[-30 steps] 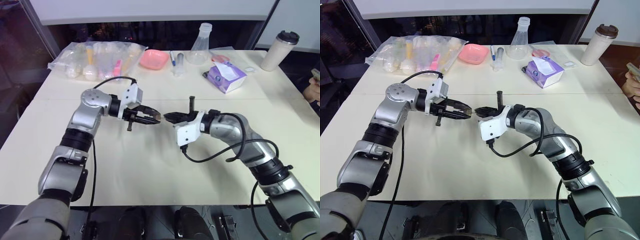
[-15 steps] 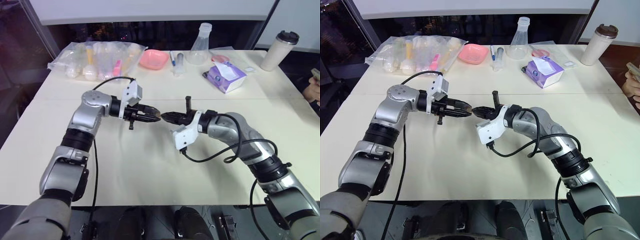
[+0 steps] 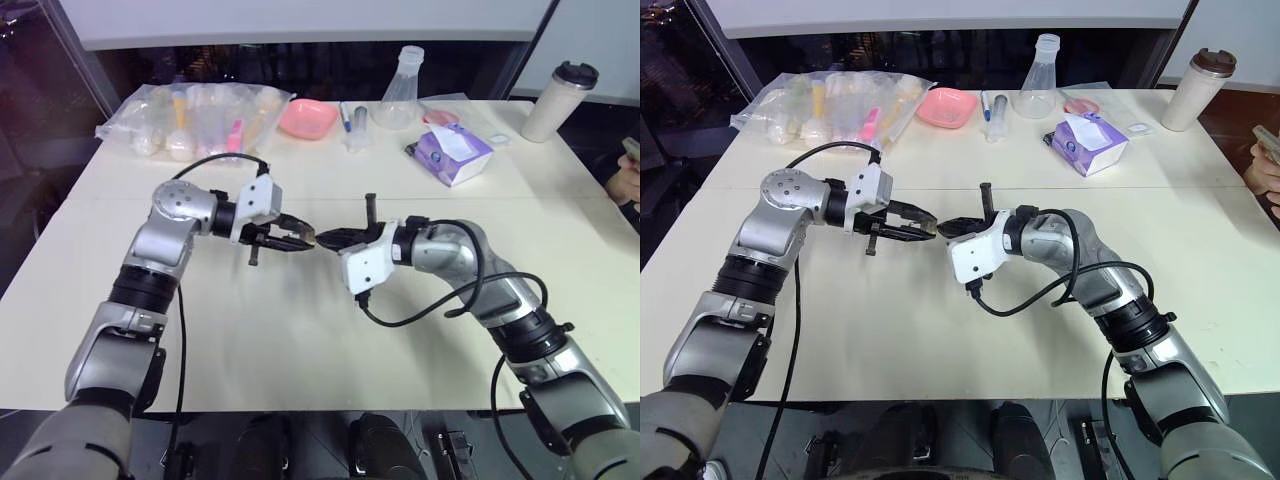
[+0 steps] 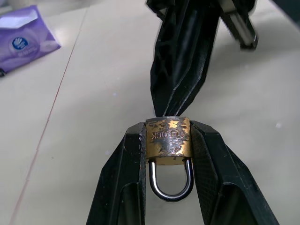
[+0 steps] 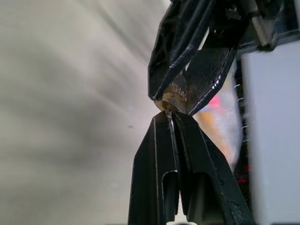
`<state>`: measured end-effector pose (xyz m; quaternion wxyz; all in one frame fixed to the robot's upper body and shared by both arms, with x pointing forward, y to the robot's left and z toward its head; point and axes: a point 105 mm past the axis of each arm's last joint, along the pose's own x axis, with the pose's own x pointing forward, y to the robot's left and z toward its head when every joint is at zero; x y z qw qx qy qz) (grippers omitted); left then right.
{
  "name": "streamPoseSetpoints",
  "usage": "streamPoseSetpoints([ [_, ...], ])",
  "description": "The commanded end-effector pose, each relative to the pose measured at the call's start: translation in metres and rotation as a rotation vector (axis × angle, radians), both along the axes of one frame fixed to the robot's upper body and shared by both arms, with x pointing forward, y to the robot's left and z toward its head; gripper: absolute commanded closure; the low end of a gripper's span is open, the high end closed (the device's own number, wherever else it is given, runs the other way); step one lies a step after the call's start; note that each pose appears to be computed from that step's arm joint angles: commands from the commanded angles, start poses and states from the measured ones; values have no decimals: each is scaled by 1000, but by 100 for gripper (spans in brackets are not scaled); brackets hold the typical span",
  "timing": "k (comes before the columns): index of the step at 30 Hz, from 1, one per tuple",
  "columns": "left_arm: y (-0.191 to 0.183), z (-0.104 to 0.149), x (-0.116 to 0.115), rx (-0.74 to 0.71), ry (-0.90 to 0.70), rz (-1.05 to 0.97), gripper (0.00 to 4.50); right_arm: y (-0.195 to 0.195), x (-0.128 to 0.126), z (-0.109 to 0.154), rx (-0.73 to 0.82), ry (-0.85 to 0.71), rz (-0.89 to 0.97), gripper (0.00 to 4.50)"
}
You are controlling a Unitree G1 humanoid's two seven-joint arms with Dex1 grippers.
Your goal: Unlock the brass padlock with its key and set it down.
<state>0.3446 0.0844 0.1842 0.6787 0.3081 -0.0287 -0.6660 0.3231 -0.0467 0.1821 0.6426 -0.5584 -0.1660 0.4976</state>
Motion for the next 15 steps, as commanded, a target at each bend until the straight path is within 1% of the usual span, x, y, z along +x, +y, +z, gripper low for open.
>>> streamPoseSetpoints([
  [1, -16, 16, -9, -19, -168, -101, 374, 8, -13, 4, 37, 136, 31, 443],
  [4, -20, 20, -7, -41, -239, -109, 374, 7, -17, 2, 24, 209, 22, 443],
  [8, -17, 19, -4, -44, -184, -95, 374, 12, -15, 16, 45, 92, 34, 443],
  [10, -14, 20, -2, -65, -99, -75, 374, 11, -10, 24, 7, -90, 44, 443],
  [11, -10, 22, 0, -86, -3, -54, 374, 11, -10, 31, 6, -236, 65, 443],
  [12, -7, 23, 0, -101, 67, -42, 374, 11, -11, 36, 6, -334, 89, 443],
  [13, -5, 25, 0, -115, 117, -44, 374, 10, -12, 38, 7, -406, 111, 443],
  [15, -2, 28, -1, -126, 188, -46, 374, 7, -18, 34, 14, -456, 157, 443],
])
